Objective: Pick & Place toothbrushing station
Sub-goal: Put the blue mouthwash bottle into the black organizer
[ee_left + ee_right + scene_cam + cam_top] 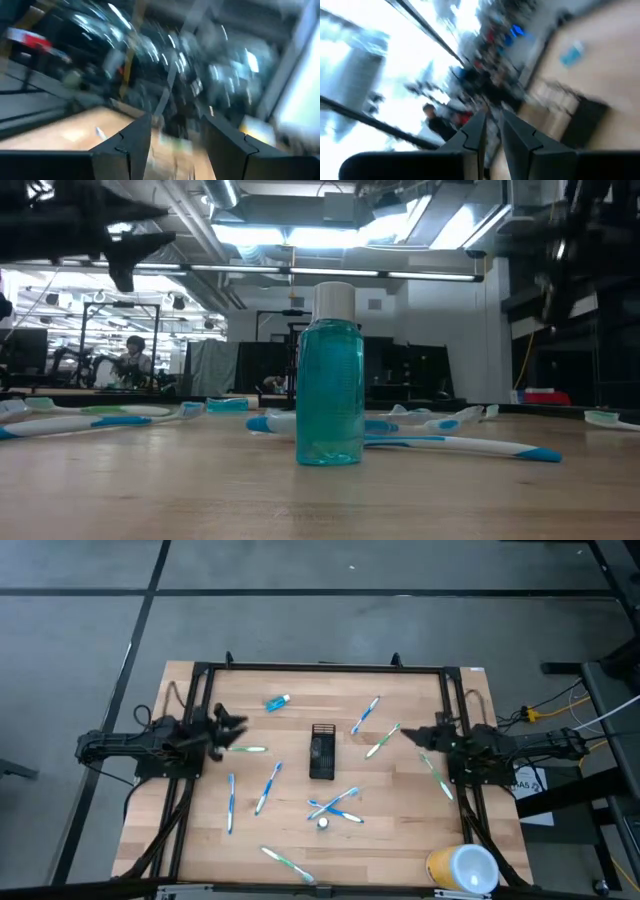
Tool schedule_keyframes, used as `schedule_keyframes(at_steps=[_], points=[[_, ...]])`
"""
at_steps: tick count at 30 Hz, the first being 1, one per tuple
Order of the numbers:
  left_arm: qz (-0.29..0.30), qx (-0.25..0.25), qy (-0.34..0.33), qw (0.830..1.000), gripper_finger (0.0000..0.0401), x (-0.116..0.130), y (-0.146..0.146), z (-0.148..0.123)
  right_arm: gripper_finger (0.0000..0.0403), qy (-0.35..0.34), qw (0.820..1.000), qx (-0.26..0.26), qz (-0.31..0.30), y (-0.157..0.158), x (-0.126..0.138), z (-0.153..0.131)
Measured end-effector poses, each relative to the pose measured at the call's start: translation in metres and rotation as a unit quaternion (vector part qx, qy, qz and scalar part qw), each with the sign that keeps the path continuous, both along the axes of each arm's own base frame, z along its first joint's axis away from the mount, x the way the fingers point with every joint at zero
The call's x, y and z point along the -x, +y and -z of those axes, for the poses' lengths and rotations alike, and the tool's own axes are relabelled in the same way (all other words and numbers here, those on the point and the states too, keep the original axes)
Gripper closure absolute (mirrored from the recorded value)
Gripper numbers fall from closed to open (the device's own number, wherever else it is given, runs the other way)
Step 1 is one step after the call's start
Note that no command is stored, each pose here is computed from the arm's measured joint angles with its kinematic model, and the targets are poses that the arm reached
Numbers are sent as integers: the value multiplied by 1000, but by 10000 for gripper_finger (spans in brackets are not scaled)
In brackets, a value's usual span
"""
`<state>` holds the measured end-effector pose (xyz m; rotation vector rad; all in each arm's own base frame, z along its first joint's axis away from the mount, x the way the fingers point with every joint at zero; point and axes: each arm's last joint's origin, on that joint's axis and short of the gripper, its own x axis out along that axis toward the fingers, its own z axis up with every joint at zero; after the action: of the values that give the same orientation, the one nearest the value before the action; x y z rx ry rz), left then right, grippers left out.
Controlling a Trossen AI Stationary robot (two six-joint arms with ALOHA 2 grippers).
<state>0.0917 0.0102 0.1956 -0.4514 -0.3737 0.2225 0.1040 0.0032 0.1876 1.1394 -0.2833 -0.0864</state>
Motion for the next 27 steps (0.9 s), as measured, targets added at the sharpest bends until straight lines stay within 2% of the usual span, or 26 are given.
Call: schedule_keyframes(at_steps=[3,7,9,13,15,17,20,21,23,25,27], points=[[-3,93,-86,992,230,5,2,-10,344,-73,996,47,19,1,3,-16],[20,115,-141,983,230,9,1,-18,344,-152,980,122,24,5,7,-36],[50,104,-172,978,230,12,0,-24,344,-162,975,152,19,8,5,-46],[97,61,-264,958,230,25,-3,-44,344,-170,971,169,8,12,-3,-75],[86,36,-283,955,230,31,-4,-58,344,-184,959,214,-11,15,-8,-93],[65,15,-277,959,230,36,-3,-73,344,-207,942,264,-21,18,-10,-112],[12,-11,-244,970,230,39,-2,-100,344,-226,920,319,17,18,-9,-146],[-9,-23,-235,972,230,41,-1,-111,344,-220,917,331,35,17,-8,-158],[-53,-41,-204,977,230,41,0,-133,344,-166,923,341,61,15,-7,-181],[-84,-63,-152,983,230,36,1,-153,344,-55,934,348,66,12,-7,-201],[-105,-81,-94,987,230,30,2,-173,344,76,937,334,69,9,-6,-217]])
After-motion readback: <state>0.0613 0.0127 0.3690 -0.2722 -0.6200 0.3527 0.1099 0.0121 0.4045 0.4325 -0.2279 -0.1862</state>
